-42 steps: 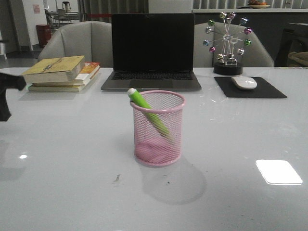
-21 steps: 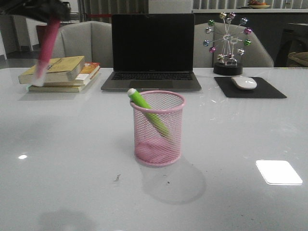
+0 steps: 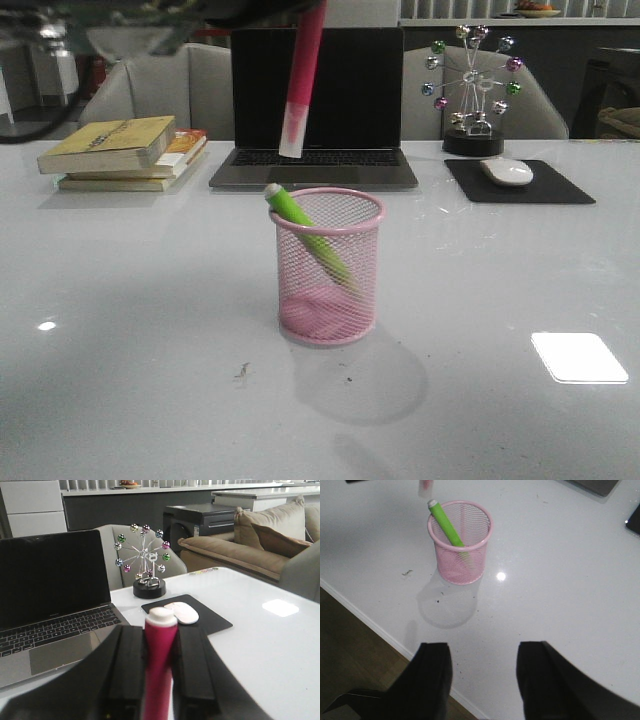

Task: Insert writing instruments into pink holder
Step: 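Lift the pink marker with the left gripper toward the holder, then lower the pink marker into the holder and open the left gripper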

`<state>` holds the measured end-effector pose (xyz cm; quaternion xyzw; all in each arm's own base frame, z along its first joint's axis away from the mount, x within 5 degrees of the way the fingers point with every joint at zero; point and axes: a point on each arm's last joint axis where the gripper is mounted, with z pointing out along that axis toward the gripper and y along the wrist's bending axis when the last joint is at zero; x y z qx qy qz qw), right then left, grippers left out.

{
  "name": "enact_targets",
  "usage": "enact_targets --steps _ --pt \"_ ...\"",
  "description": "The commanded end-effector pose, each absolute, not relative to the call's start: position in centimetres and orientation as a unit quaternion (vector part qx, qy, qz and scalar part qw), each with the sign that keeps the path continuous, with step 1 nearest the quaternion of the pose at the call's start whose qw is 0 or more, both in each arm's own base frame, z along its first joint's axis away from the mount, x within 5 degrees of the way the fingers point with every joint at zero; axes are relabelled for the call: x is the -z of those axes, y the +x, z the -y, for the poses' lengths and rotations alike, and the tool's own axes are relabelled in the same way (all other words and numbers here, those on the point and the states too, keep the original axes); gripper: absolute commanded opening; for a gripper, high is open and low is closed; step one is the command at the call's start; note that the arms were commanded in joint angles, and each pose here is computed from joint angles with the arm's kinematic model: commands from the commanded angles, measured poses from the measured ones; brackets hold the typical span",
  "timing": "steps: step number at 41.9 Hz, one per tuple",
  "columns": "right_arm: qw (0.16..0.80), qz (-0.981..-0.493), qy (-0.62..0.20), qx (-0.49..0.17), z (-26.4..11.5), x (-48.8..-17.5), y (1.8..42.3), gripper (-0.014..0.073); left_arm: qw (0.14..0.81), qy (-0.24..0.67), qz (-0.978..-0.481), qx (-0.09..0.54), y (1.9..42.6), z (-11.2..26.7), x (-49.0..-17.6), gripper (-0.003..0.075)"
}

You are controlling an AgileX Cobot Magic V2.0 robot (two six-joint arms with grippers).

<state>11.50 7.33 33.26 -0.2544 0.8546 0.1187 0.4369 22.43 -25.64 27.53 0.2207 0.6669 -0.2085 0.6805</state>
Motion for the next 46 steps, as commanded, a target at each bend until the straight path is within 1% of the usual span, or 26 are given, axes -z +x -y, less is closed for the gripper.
enact_targets --steps 1,5,13,25,27,30,32,37,39,40,43,46 --pt "0.479 -0.832 -0.249 -0.130 -7.4 -34.8 11.7 0.0428 0.737 0.168 -0.613 0.231 22.6 25.9 -29.1 0.0092" --pt "0.479 -0.832 -0.249 -0.130 -7.4 -34.8 11.7 0.0428 0.729 0.165 -0.622 0.232 23.2 26.6 -27.4 0.0092" --pt "0.479 -0.832 -0.249 -0.130 -7.4 -34.8 11.7 0.0428 0.734 0.192 -0.612 0.223 23.6 27.7 -25.1 0.0092" --pt "0.479 -0.832 -0.249 -0.130 -7.4 -34.8 11.7 0.0428 0.738 0.200 -0.610 0.209 24.2 28.4 -22.7 0.0092" --pt "0.479 -0.832 -0.249 -0.130 -7.4 -34.8 11.7 0.0428 0.735 0.202 -0.613 0.207 24.3 28.4 -22.3 0.0102" --pt "0.479 -0.832 -0.249 -0.130 -7.4 -34.8 11.7 0.0428 0.731 0.205 -0.617 0.205 24.3 28.5 -21.9 0.0146" --pt "0.479 -0.832 -0.249 -0.130 -7.4 -34.8 11.7 0.0428 0.730 0.207 -0.618 0.204 24.3 28.6 -21.7 0.0199" --pt "0.479 -0.832 -0.249 -0.130 -7.4 -34.8 11.7 0.0428 0.731 0.217 -0.613 0.207 24.3 28.8 -21.7 0.0361" --pt "0.479 -0.832 -0.249 -0.130 -7.4 -34.8 11.7 0.0428 0.732 0.224 -0.609 0.209 24.2 28.9 -21.7 0.0398" --pt "0.479 -0.832 -0.249 -0.130 -7.4 -34.8 11.7 0.0428 0.734 0.227 -0.604 0.211 24.1 29.0 -22.0 0.0411" --pt "0.479 -0.832 -0.249 -0.130 -7.4 -34.8 11.7 0.0428 0.734 0.230 -0.601 0.218 24.1 29.1 -22.8 0.0416" --pt "0.479 -0.832 -0.249 -0.130 -7.4 -34.8 11.7 0.0428 0.713 0.236 -0.620 0.227 24.1 29.3 -24.2 0.0416"
